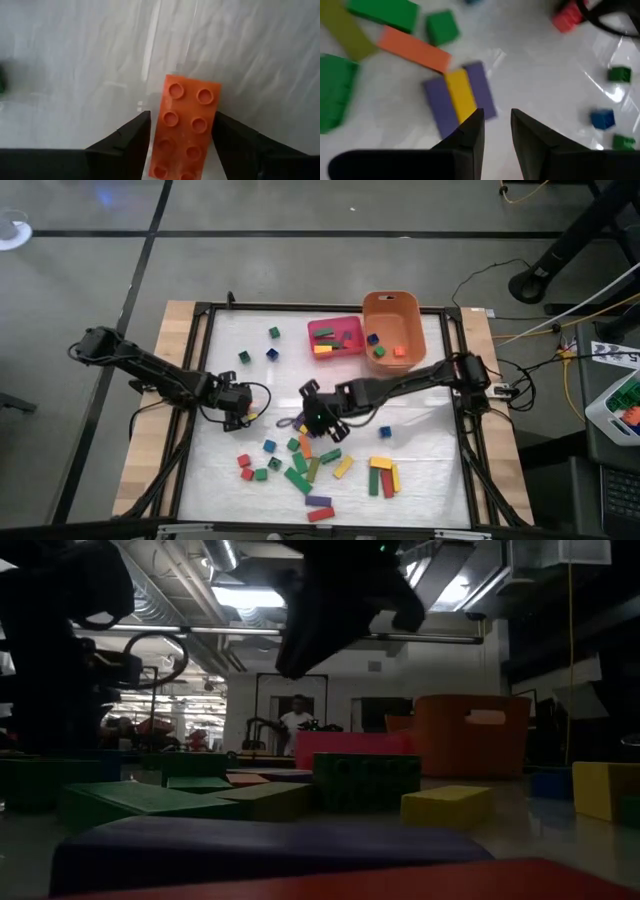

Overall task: Sort blocks by size
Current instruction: Put the large orange game piece into the pink bin

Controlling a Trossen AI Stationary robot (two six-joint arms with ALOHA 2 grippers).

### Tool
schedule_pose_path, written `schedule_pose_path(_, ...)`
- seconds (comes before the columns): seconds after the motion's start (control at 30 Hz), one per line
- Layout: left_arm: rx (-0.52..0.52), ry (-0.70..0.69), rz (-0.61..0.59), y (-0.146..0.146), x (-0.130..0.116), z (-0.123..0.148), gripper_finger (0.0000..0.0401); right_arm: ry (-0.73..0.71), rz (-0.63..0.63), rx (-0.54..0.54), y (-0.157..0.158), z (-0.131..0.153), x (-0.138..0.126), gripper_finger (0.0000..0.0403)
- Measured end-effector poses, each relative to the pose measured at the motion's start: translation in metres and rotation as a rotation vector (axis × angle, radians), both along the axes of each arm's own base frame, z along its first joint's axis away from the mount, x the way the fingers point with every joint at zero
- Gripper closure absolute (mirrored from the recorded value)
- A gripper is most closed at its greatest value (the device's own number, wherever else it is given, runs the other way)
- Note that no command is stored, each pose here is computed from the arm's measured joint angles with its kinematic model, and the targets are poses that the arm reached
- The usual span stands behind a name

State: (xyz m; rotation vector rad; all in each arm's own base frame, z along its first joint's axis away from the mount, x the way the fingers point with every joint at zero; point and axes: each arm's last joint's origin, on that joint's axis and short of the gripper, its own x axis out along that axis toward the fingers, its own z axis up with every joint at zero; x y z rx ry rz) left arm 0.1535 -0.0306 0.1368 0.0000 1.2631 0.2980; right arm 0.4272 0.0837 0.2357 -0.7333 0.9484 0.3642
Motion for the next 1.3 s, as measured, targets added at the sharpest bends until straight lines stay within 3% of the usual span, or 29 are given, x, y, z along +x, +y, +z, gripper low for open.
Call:
schedule_pose_path(0.17,-0.058,-0.042,0.022,0.002,0.007,-0.001,0.0277,-0.001,0.041,0.003,0.019,0.000,-0.004,0.0307)
schedule_pose_path(0.33,-0.126,-0.210,0.067,0.003,0.024,0.006,0.0279,-0.001,0.068,0.003,0.031,0.000,-0.007,0.0307)
schedule_pose_path(0.53,-0.192,-0.471,0.022,0.008,0.048,0.021,0.0279,0.031,0.114,0.055,0.036,-0.001,-0.010,0.0294)
schedule_pose_path(0.77,-0.113,-0.783,0.022,0.032,0.068,0.045,0.0279,0.049,0.105,0.080,0.036,-0.002,-0.011,0.0234)
schedule_pose_path(0.97,0.019,-0.976,0.073,0.065,0.084,0.054,0.0279,0.140,0.006,0.311,0.042,-0.004,-0.016,0.0209)
schedule_pose_path(1.13,0.098,-1.064,0.149,0.096,0.099,0.046,0.0272,0.253,-0.042,0.451,0.047,-0.006,-0.022,0.0208)
schedule_pose_path(1.3,0.118,-1.076,0.199,0.124,0.128,0.041,0.0273,0.275,-0.033,0.439,0.060,-0.007,-0.028,0.0208)
